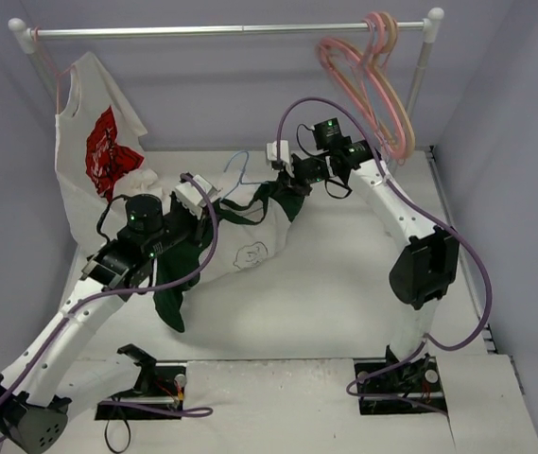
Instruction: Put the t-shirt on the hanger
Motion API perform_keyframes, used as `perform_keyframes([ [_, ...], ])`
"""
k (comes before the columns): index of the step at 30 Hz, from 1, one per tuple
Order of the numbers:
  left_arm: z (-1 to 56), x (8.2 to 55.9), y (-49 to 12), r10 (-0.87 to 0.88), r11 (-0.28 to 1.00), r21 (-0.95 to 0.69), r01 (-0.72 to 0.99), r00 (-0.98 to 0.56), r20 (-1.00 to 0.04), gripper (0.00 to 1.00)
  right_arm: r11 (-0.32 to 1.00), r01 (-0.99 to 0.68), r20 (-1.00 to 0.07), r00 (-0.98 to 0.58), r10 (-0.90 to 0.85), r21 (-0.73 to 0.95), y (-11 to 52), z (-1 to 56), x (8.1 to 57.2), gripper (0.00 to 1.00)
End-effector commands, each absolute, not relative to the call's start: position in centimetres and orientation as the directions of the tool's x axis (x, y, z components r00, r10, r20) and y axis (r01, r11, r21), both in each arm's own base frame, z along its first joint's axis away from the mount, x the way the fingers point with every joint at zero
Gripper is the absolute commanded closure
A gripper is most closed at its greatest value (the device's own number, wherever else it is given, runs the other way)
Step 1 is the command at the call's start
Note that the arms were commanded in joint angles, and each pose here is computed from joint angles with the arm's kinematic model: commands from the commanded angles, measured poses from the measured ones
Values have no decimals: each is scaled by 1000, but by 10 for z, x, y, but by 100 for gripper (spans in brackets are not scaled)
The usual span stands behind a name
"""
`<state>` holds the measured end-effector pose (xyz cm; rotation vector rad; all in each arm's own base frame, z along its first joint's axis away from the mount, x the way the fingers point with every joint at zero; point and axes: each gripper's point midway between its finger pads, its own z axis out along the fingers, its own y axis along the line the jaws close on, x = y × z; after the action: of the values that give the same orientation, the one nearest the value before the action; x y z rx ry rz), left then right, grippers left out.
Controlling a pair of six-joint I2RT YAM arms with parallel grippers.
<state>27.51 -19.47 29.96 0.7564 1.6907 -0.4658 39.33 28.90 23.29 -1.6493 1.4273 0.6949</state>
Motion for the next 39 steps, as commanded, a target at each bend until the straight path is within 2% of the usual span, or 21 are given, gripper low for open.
perform_keyframes([
  [1,356,274,-195,184,711,150,687,24,-983,100,6,-954,-854,267,-446,-301,289,281,387,100],
  [6,353,291,-166,236,808,194,556,-4,-972,100,49,-933,-872,313,-376,-356,273,326,382,100],
  [7,354,296,-156,242,837,202,509,-12,-970,97,56,-930,-873,320,-369,-364,271,333,381,100],
  [9,359,304,-138,239,872,209,443,-14,-971,88,78,-917,-871,341,-354,-391,263,351,378,100],
  [10,361,309,-128,238,892,211,400,-19,-971,78,83,-913,-870,349,-347,-399,261,358,376,100],
  [13,369,321,-96,214,938,195,288,-37,-976,72,105,-906,-875,357,-327,-409,254,376,372,100],
  [16,373,329,-63,186,972,174,158,-62,-981,60,130,-895,-869,367,-331,-427,250,389,368,100],
  [17,376,330,-52,178,980,171,102,-65,-982,49,132,-896,-871,364,-331,-425,250,389,367,100],
  [20,390,327,-35,129,992,129,-3,-44,-991,32,154,-899,-882,349,-315,-410,249,395,363,100],
  [25,428,316,-24,44,996,46,-74,-35,-998,28,260,-862,-898,398,-186,-435,254,449,359,100],
  [26,433,315,-23,17,996,21,-86,-38,-999,28,283,-824,-871,471,-140,-491,256,472,359,100],
  [29,445,309,-20,-7,995,-1,-104,-56,-998,28,338,-805,-862,505,-38,-487,257,510,349,100],
  [30,446,308,-21,-25,995,-19,-101,-61,-998,28,373,-765,-824,567,3,-525,255,534,347,100],
  [32,449,304,-20,-46,994,-39,-107,-70,-996,28,478,-739,-817,572,73,-475,248,568,347,100],
  [35,453,297,-18,-78,990,-70,-122,-69,-995,28,609,-664,-750,641,165,-434,230,624,340,100],
  [39,457,289,-14,-96,987,-85,-135,-83,-992,28,631,-685,-743,623,246,-365,226,645,328,100],
])
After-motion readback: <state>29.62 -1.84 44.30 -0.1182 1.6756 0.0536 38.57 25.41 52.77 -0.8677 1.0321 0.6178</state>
